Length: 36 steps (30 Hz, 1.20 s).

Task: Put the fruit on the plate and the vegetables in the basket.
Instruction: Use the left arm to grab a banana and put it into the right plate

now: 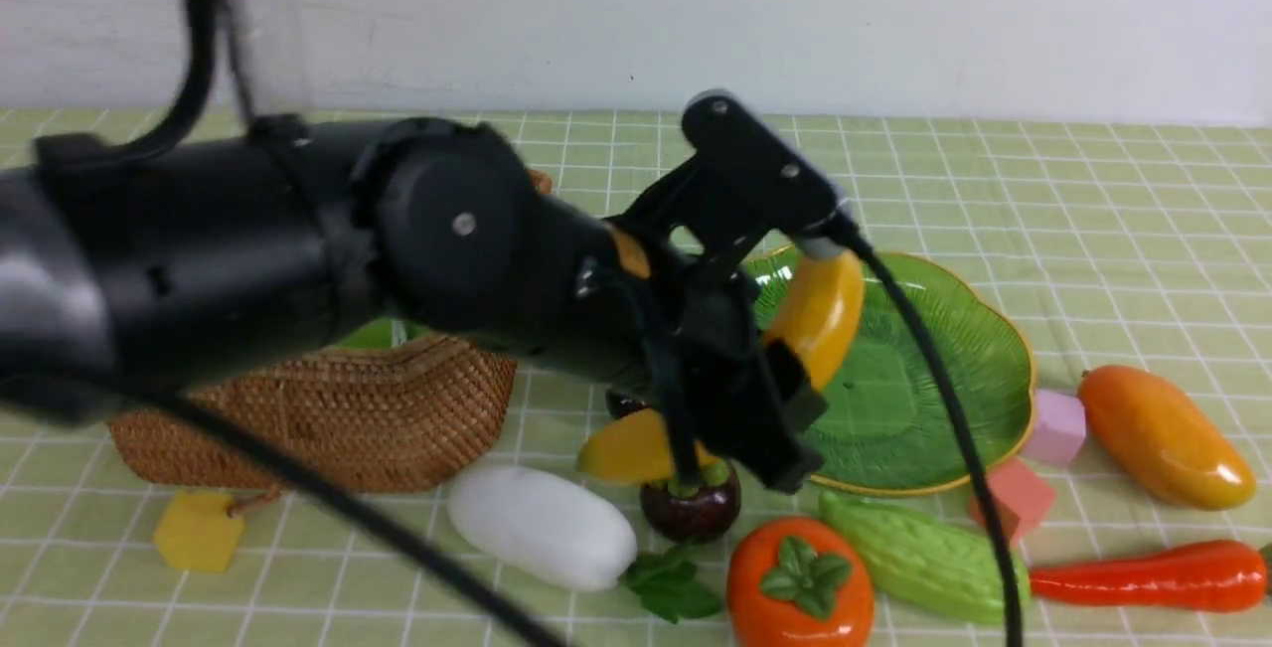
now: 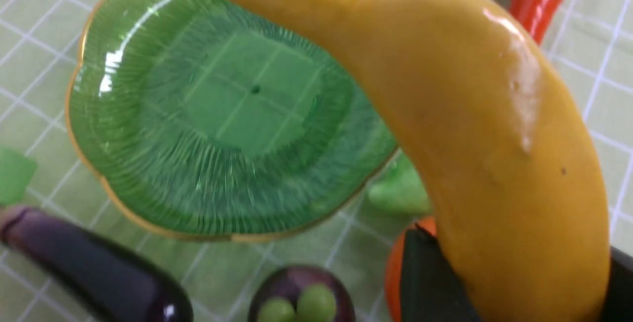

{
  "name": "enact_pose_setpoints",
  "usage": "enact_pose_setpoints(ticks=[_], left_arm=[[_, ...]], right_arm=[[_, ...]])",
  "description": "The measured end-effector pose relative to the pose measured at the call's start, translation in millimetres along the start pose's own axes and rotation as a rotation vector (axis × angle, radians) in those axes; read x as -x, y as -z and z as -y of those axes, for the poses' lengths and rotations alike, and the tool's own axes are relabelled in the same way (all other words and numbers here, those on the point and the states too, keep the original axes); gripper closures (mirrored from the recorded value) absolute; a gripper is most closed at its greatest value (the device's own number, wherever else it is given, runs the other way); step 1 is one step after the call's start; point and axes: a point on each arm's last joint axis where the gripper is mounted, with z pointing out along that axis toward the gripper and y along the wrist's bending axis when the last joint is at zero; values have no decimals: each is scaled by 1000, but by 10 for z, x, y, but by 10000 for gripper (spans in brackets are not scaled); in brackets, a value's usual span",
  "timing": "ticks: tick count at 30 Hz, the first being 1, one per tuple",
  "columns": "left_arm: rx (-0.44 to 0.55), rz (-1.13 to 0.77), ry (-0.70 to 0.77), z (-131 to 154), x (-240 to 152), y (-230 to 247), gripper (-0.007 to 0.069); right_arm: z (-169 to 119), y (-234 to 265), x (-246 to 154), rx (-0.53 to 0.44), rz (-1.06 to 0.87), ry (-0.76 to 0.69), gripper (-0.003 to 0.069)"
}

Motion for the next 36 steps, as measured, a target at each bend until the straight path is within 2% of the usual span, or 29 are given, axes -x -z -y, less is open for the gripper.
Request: enact_pose_setpoints(ticks=[4, 9, 14, 22, 24, 26, 27, 28, 31, 33, 36], left_arm=[[-14, -18, 23, -116, 175, -435, 317], [4, -22, -17, -264, 344, -909, 317], [24, -23, -27, -354, 379, -1235, 317], [47, -78, -76, -430, 168, -1690, 312], [55, -65, -79, -433, 171, -1710, 274], [64, -48, -79, -441, 186, -1713, 193], [65, -46, -80, -442, 188, -1713, 183], [73, -31, -80, -449, 205, -1712, 118], [80, -14, -79, -455, 224, -1709, 6], [75, -23, -78, -451, 219, -1705, -31], [41, -62, -63, -413, 241, -1614, -32]], right_arm=[[62, 2, -13, -68, -13, -34, 618], [82, 6, -70, -92, -75, -48, 614], [63, 9, -108, -73, -116, -63, 608], [10, 15, -166, -14, -183, -31, 605], [6, 16, -170, -10, -188, -33, 603], [3, 17, -174, -7, -192, -35, 601], [3, 17, -174, -7, -192, -35, 601], [2, 17, -176, -5, -194, -37, 599], [-4, 16, -180, -2, -200, -39, 595], [-8, 17, -184, 3, -205, -36, 595], [-13, 18, -190, 9, -211, -24, 592]])
